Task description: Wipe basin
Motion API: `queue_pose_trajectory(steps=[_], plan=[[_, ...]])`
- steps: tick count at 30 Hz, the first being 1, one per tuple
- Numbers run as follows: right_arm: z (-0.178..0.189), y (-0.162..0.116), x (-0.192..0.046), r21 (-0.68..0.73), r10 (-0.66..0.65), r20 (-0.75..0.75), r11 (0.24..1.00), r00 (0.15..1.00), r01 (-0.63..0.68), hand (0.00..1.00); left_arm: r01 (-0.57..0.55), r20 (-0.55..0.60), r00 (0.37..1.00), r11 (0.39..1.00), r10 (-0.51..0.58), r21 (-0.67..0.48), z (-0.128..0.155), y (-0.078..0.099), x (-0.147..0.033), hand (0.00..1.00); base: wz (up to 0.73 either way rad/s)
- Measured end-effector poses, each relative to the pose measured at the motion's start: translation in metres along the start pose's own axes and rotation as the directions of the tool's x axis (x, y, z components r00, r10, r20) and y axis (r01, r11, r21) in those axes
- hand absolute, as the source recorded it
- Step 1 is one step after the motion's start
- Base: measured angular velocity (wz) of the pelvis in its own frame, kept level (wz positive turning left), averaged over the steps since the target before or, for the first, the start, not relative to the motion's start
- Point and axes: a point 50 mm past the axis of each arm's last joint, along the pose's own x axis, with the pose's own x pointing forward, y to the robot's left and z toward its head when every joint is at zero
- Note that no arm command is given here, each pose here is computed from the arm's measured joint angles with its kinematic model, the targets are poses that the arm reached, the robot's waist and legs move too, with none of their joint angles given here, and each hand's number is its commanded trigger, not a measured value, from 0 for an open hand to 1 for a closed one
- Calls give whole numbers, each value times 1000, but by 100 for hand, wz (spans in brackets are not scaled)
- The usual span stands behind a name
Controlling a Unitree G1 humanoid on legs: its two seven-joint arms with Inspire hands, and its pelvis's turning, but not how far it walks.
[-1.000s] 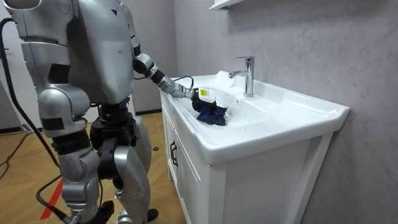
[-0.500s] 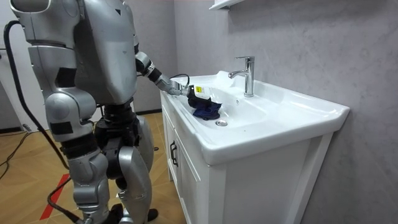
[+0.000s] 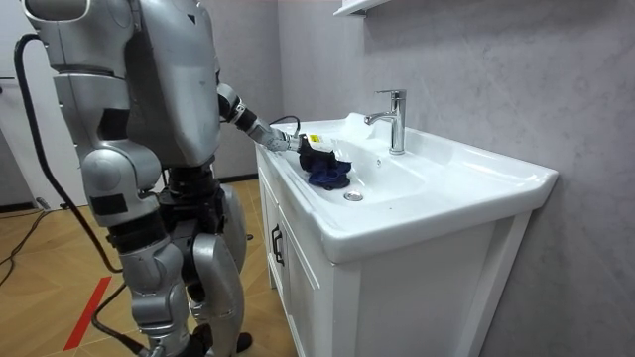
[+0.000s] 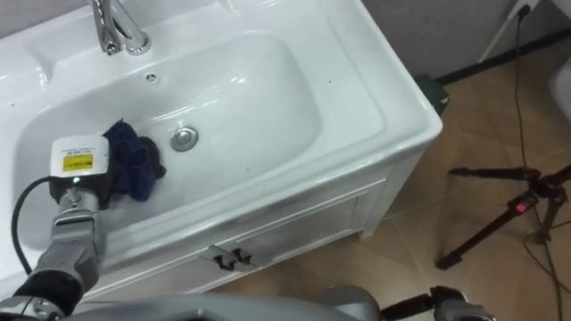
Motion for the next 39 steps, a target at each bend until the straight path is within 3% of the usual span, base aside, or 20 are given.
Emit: queue_pose_trajectory(steps=[8,20,39], plan=[[-8,3,0,8,-27,-6,1000,1000,27,0,-45,-45,998,974,36,-224,4,13,1,100,12],[-10,19,0,71,13,13,997,1000,-14,0,-34,3,999,922,38,-384,21,23,-1,100,9],[-13,20,-1,98,17,45,995,999,-21,0,-91,24,993,869,117,-486,23,35,-10,100,0]])
